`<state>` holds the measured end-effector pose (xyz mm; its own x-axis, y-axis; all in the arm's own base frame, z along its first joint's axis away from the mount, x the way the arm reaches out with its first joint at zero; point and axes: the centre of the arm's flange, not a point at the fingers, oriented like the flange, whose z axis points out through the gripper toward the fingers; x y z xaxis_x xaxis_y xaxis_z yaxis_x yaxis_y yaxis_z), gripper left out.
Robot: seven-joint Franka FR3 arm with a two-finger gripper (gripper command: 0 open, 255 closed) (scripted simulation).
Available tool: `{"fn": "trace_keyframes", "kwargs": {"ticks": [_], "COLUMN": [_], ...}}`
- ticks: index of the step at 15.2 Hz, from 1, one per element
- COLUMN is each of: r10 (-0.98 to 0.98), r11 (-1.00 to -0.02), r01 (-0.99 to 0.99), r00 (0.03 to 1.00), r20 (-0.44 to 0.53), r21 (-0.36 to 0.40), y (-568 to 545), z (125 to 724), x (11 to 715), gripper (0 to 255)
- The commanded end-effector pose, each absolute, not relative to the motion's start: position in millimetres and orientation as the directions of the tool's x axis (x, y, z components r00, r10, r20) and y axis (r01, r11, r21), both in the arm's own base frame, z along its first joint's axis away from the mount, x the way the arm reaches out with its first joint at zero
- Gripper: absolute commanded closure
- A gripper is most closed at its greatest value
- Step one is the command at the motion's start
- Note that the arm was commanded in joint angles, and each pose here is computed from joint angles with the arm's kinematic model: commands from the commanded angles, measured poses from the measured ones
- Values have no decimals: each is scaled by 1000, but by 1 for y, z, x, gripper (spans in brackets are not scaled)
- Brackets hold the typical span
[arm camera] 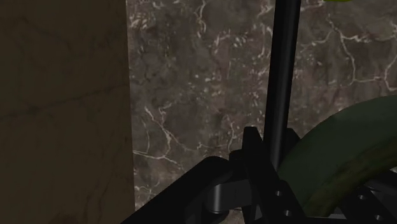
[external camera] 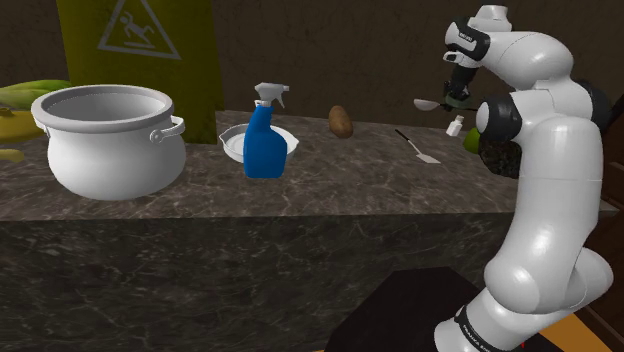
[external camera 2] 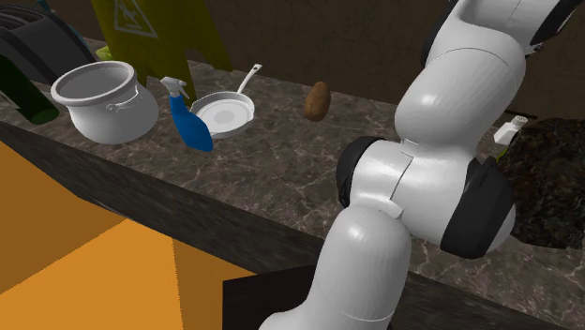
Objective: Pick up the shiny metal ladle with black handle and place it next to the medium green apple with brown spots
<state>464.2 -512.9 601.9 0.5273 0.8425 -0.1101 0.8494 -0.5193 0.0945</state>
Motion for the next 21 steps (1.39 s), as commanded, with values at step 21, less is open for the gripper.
{"fn": "trace_keyframes", "kwargs": {"ticks": [21], "r10": [842], "r11": [-519], "r01": [849], "r00": [527], "r20": [-111], "r21": [95], "y": [-513], "z": [486], "x": [465], "gripper": [255]}}
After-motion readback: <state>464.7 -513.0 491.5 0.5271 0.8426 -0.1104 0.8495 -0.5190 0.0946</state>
